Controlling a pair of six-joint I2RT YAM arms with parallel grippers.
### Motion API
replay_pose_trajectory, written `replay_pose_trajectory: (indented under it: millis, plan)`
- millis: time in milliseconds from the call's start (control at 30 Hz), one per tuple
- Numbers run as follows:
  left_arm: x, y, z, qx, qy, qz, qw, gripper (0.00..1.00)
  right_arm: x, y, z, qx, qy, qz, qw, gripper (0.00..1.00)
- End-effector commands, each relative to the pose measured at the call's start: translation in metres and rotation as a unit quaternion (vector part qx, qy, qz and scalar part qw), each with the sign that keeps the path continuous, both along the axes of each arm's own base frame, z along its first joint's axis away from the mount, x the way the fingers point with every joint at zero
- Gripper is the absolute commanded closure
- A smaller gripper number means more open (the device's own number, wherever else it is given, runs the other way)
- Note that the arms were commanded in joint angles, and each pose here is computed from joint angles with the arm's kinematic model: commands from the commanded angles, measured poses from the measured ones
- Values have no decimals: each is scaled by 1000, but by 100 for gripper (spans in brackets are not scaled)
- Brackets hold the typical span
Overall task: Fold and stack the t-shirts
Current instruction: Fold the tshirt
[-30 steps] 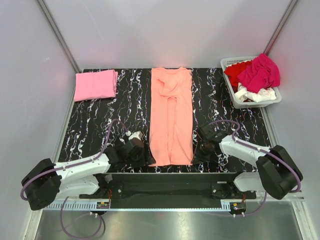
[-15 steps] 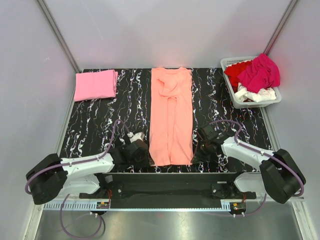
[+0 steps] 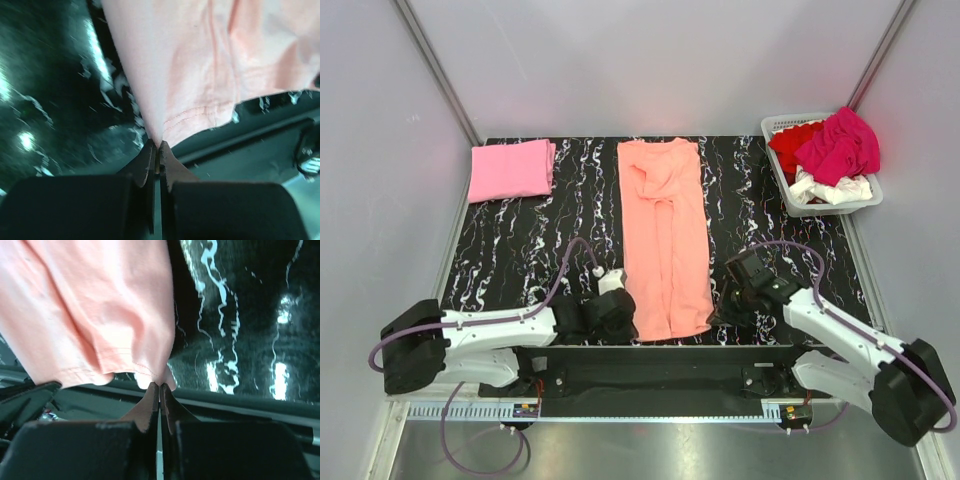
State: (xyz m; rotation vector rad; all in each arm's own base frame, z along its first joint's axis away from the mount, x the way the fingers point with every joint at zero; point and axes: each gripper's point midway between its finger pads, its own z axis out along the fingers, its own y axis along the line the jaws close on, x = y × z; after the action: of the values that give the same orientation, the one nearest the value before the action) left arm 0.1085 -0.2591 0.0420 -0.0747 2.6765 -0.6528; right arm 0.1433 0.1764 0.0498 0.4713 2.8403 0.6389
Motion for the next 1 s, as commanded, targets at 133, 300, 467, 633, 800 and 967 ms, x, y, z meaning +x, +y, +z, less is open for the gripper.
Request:
replay_pose_trajectory:
  millis: [133,300,467,633,800,967]
  plan:
    - [-16,-23,56,-20,-15,10,1000,100,-18,-12,34,9,-7,-21,1000,100]
    - [-1,-19,88,-2,-54,18,998,100,3,-13,61,-2,-57,-27,998,100]
    - [31,-1,100,27,-78,37,996,100,43,-1,89,-23,-102,-12,994,100]
    - [70,10,117,28,-101,45,994,99,97,-1,112,-53,-146,-15,988,100]
    - [111,15,129,39,-114,45,992,98,141,-6,115,-55,-153,-13,987,100]
    - [144,10,125,47,-105,29,993,98,180,-8,120,-65,-164,-12,984,100]
